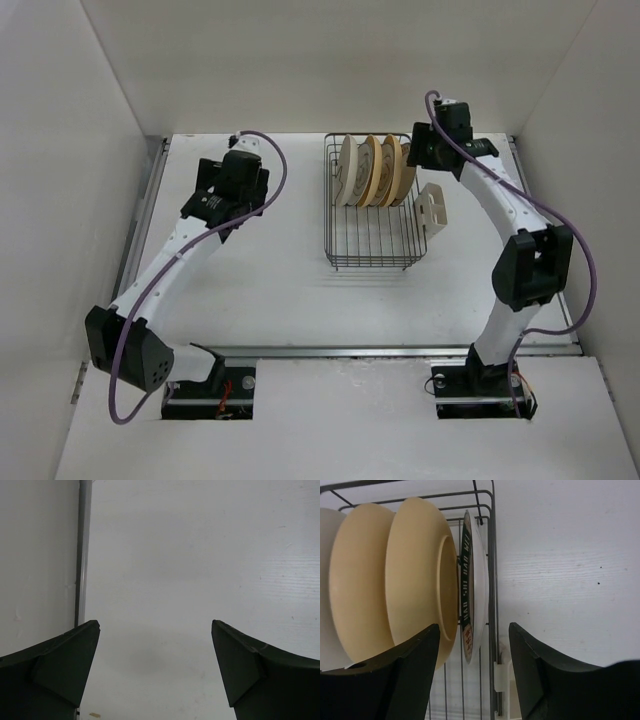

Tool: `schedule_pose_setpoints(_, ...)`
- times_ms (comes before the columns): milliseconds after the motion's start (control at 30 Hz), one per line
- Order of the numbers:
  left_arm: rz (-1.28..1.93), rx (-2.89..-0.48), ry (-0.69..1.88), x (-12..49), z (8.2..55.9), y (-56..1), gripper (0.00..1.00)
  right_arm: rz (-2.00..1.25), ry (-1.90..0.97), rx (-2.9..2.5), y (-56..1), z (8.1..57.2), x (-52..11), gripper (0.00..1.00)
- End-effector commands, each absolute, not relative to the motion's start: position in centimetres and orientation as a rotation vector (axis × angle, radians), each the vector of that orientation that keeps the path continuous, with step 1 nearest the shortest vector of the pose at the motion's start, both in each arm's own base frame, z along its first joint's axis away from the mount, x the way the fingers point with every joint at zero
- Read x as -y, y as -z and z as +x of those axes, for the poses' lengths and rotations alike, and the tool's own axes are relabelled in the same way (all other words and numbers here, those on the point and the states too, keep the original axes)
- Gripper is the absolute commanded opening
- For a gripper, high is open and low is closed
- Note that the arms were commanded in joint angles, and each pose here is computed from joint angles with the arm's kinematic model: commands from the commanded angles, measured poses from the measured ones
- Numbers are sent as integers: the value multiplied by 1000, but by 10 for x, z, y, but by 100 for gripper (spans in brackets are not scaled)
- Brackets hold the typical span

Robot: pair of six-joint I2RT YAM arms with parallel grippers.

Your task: Unload the plates from the dish rack

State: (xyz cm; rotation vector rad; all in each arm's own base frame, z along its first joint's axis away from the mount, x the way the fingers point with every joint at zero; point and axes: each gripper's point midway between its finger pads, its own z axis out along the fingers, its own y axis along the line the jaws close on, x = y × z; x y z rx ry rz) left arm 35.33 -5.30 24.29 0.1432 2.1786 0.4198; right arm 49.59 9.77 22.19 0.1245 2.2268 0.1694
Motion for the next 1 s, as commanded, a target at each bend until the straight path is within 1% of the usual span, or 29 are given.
schedule_pose_setpoints(0, 34, -2084, -404, 46, 355, -261, 92, 113, -134, -2187, -221, 508, -102, 64)
schedule_pose_setpoints(67, 28, -2081, -413, 44, 353, -259, 92, 169, -72, -2201, -208, 512, -93, 64)
schedule_pose_setpoints(167, 5, -2069, -451, 36, 347, -258, 90, 197, -9, -2202, -201, 517, -85, 59)
schedule_pose_setpoints(233, 6, -2060, -465, 33, 346, -261, 90, 194, -27, -2179, -203, 525, -88, 52)
schedule_pose_setpoints(267, 6, -2060, -465, 33, 346, -261, 90, 187, -35, -2195, -192, 529, -91, 49)
schedule_pose_setpoints(300, 17, -2060, -471, 32, 346, -261, 90, 182, -46, -2197, -188, 531, -93, 44)
schedule_pose_setpoints(400, 15, -2043, -466, 33, 348, -271, 90, 154, -87, -2202, -183, 538, -106, 21)
schedule_pose_setpoints(433, 16, -2043, -466, 33, 348, -271, 90, 159, -77, -2200, -183, 538, -104, 8)
schedule_pose_setpoints(467, 10, -2033, -460, 33, 349, -275, 90, 170, -47, -2182, -189, 540, -103, 2)
schedule_pose_setpoints(500, 16, -2026, -462, 33, 349, -279, 90, 174, -35, -2157, -200, 541, -104, 0)
schedule_pose_setpoints(567, 32, -2023, -453, 35, 351, -280, 90, 157, 9, -2127, -215, 540, -102, 0)
schedule_pose_setpoints(633, 52, -2026, -452, 36, 351, -280, 90, 156, 66, -2064, -246, 537, -101, 0)
schedule_pose_setpoints(667, 70, -2028, -451, 37, 351, -280, 90, 154, 102, -2057, -250, 536, -101, 0)
schedule_pose_setpoints(833, 109, -2041, -448, 40, 351, -272, 90, 241, 326, -1908, -315, 514, -85, 0)
schedule_pose_setpoints(900, 122, -2034, -442, 41, 353, -274, 90, 259, 378, -1870, -332, 507, -82, 0)
schedule_pose_setpoints(967, 132, -2033, -448, 41, 354, -272, 90, 343, 523, -1808, -355, 492, -64, 0)
